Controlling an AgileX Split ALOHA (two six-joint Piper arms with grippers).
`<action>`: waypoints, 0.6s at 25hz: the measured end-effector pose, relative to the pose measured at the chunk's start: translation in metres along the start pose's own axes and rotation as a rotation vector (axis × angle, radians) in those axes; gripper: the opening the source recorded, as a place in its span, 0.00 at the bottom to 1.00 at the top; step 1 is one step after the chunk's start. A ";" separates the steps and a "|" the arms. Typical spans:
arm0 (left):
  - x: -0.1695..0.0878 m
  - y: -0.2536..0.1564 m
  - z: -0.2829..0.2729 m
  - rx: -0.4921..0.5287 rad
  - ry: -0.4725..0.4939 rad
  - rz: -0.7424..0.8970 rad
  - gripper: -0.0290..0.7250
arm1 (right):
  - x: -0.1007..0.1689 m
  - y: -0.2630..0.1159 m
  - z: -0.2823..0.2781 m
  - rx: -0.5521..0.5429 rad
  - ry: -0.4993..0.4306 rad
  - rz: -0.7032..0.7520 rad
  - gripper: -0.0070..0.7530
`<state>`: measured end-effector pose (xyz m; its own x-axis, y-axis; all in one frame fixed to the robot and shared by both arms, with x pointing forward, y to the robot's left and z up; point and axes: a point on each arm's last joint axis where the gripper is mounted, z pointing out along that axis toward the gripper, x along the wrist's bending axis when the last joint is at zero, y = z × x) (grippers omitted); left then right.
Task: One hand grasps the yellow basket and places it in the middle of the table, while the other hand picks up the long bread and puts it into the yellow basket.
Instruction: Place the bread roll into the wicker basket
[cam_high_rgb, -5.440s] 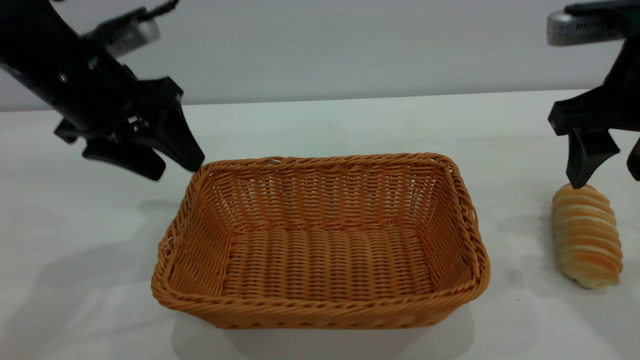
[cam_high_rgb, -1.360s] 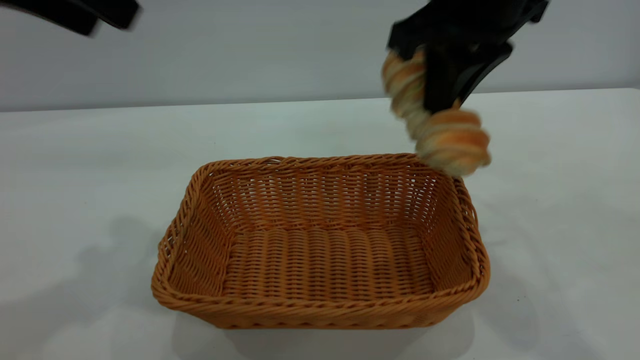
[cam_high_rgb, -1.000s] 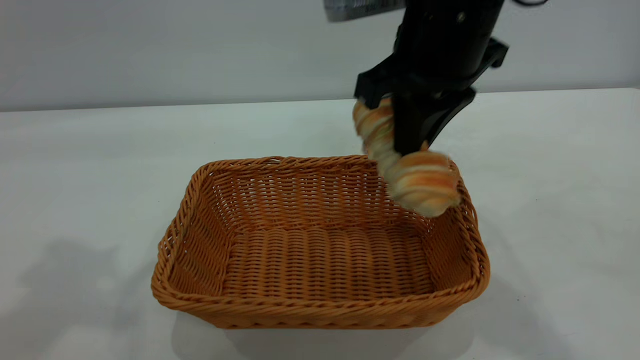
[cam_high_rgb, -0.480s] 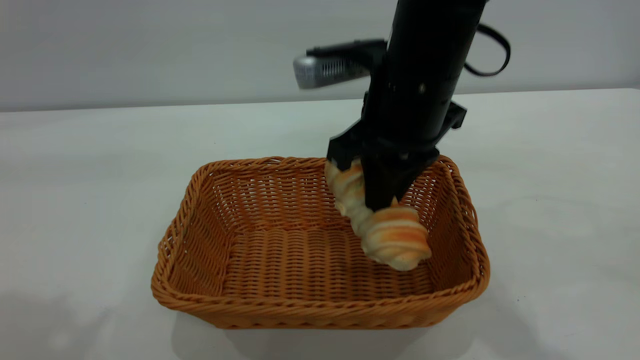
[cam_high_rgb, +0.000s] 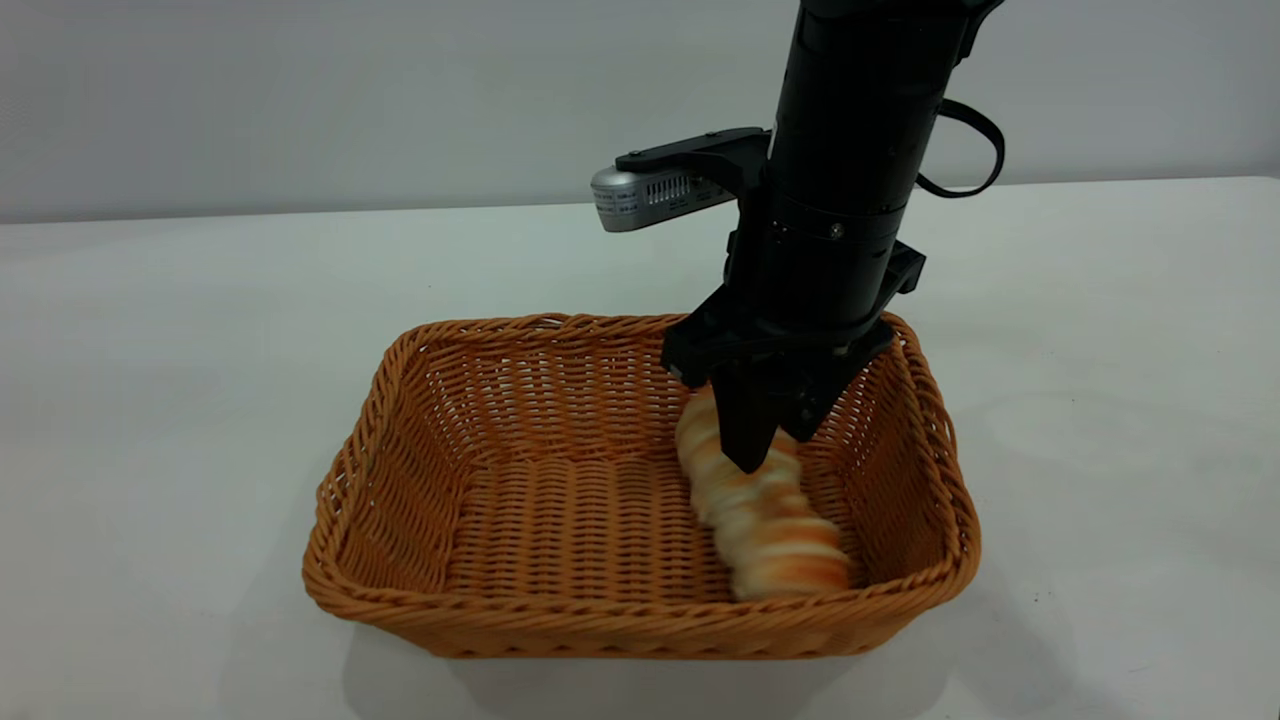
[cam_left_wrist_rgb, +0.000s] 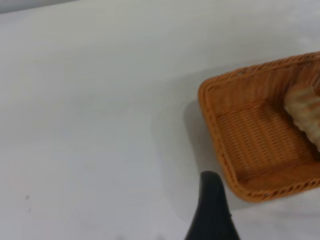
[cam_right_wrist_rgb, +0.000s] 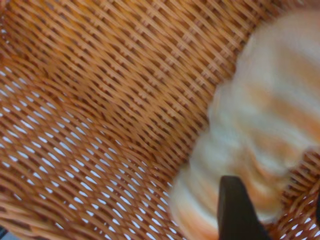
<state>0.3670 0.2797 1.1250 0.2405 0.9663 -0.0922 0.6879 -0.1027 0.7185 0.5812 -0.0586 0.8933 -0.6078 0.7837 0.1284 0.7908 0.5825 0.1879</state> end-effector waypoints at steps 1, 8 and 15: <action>0.000 -0.004 -0.003 0.003 0.012 0.001 0.83 | 0.000 0.000 0.000 0.002 -0.001 -0.007 0.61; -0.006 -0.045 -0.017 0.024 0.026 0.016 0.83 | 0.000 0.001 -0.010 -0.009 -0.010 -0.060 0.63; -0.012 -0.083 -0.033 -0.036 0.054 0.052 0.83 | 0.002 0.002 -0.058 -0.072 -0.071 -0.127 0.63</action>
<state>0.2844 0.2843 1.0894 0.2371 0.9713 -0.0177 0.6506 -0.1453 0.7454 0.5775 -0.0688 0.9501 -0.6941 0.7193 0.0303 0.6989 0.6631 0.2681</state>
